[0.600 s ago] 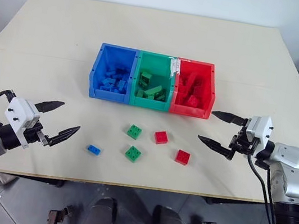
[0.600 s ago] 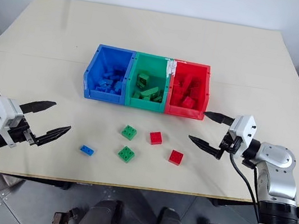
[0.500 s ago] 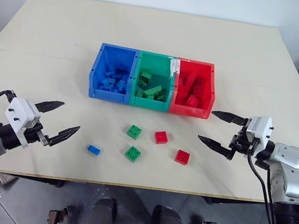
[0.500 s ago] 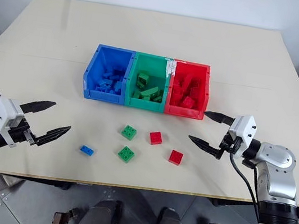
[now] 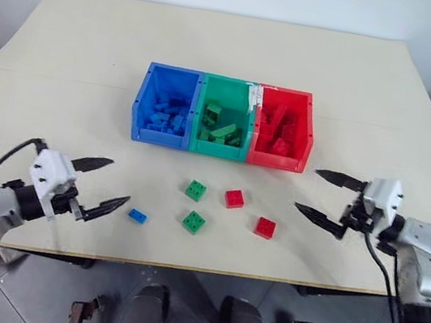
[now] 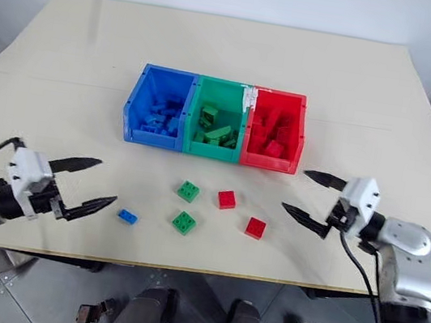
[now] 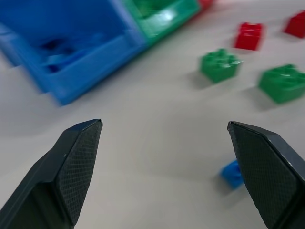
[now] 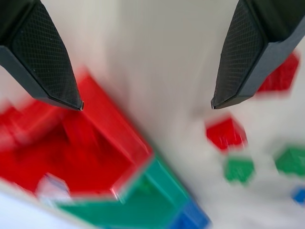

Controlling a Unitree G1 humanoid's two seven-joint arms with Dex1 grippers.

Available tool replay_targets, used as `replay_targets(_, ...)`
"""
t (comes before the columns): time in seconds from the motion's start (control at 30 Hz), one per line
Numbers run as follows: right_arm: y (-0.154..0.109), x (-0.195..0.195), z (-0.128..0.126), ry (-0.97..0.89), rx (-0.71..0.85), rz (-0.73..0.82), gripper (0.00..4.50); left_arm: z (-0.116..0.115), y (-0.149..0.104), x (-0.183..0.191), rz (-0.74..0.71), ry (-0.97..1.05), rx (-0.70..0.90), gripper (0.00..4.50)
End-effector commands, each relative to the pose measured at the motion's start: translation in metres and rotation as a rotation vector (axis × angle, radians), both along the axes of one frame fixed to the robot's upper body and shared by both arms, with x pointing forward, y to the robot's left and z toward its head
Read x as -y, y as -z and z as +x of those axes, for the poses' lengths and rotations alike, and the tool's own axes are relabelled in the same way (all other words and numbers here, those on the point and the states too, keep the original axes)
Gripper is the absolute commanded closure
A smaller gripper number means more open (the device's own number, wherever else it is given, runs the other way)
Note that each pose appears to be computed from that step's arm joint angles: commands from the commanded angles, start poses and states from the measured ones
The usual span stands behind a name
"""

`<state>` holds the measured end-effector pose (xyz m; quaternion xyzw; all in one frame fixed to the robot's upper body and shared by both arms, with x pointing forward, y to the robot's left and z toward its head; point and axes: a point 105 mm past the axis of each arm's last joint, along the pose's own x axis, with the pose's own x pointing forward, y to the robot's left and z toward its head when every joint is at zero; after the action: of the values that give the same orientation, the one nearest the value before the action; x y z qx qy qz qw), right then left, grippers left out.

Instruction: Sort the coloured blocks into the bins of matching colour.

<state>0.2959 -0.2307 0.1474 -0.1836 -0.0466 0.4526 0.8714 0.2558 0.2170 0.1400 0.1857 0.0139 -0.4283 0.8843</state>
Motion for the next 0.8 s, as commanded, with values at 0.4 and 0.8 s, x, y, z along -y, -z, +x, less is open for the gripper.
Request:
replay_targets(0.4, 0.012, 0.000, -0.023, -0.115, -0.097, -0.102, 0.00, -0.024, -0.009, 0.036, 0.040, 0.196, 0.026, 0.02)
replay_targets(0.8, 0.043, -0.079, -0.008, -0.315, -0.256, -0.187, 0.00, -0.040, 0.002, -0.002, 0.039, 0.051, -0.004, 0.02)
